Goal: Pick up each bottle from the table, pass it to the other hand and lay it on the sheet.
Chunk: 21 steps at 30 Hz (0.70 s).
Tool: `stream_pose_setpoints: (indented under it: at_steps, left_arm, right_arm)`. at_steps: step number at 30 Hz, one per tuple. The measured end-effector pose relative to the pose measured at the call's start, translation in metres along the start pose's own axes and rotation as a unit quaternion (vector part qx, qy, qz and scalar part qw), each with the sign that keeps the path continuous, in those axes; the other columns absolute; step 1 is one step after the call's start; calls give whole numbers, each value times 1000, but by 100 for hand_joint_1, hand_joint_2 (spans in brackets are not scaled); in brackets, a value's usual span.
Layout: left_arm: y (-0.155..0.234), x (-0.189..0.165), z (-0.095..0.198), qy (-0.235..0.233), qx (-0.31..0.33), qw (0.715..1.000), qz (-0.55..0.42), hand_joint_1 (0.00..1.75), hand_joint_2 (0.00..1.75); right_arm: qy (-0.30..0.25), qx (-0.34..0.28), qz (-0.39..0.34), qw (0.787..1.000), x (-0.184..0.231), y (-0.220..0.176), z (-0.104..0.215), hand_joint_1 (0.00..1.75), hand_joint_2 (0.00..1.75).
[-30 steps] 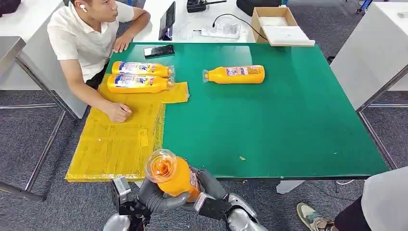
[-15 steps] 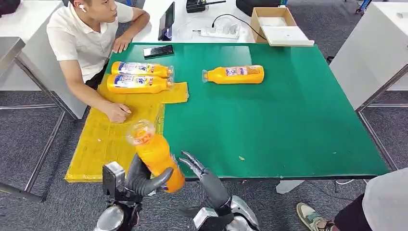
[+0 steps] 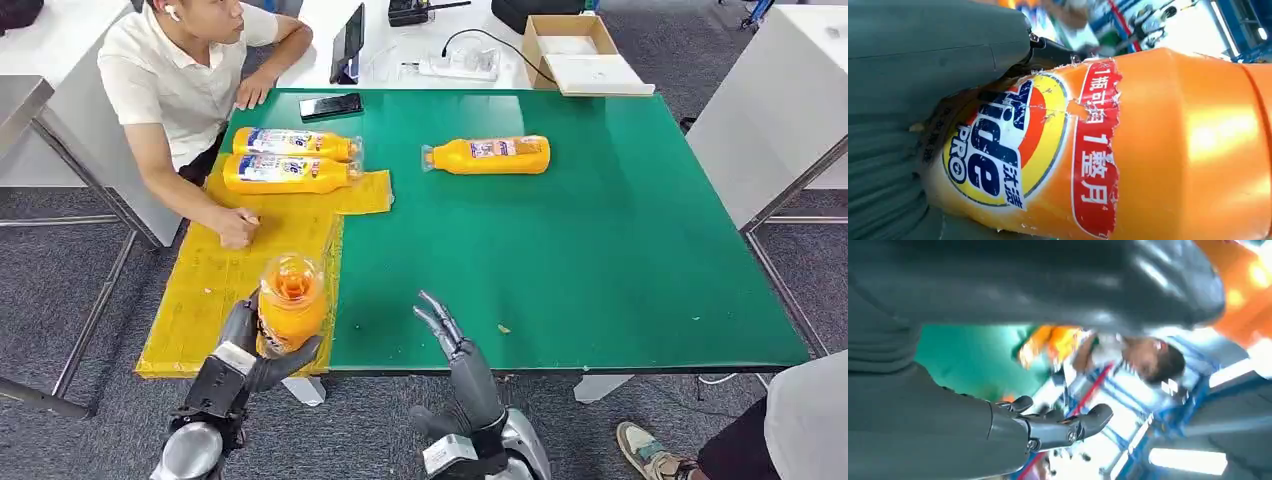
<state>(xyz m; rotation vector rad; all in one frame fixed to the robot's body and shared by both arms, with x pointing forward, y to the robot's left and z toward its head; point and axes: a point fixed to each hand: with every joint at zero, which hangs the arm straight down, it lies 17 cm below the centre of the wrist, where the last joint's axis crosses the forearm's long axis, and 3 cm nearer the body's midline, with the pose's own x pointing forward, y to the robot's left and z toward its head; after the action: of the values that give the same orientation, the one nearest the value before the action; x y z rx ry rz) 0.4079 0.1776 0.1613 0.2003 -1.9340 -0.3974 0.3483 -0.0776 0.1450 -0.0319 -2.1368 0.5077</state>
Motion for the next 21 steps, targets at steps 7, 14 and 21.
stream_pose_setpoints:
  at_steps: [7,14,21]
  left_arm:
    - [2,-28,6,25,-61,987,-145,175,175]
    - [3,-71,-13,69,-111,954,-270,175,175]
    - [22,-121,-65,116,-102,929,-335,175,175]
  right_arm:
    - [-4,-149,33,988,13,-80,-4,0,0]
    - [7,-188,16,982,10,-103,-3,0,0]
    - [27,-194,-38,980,4,-89,-6,0,0]
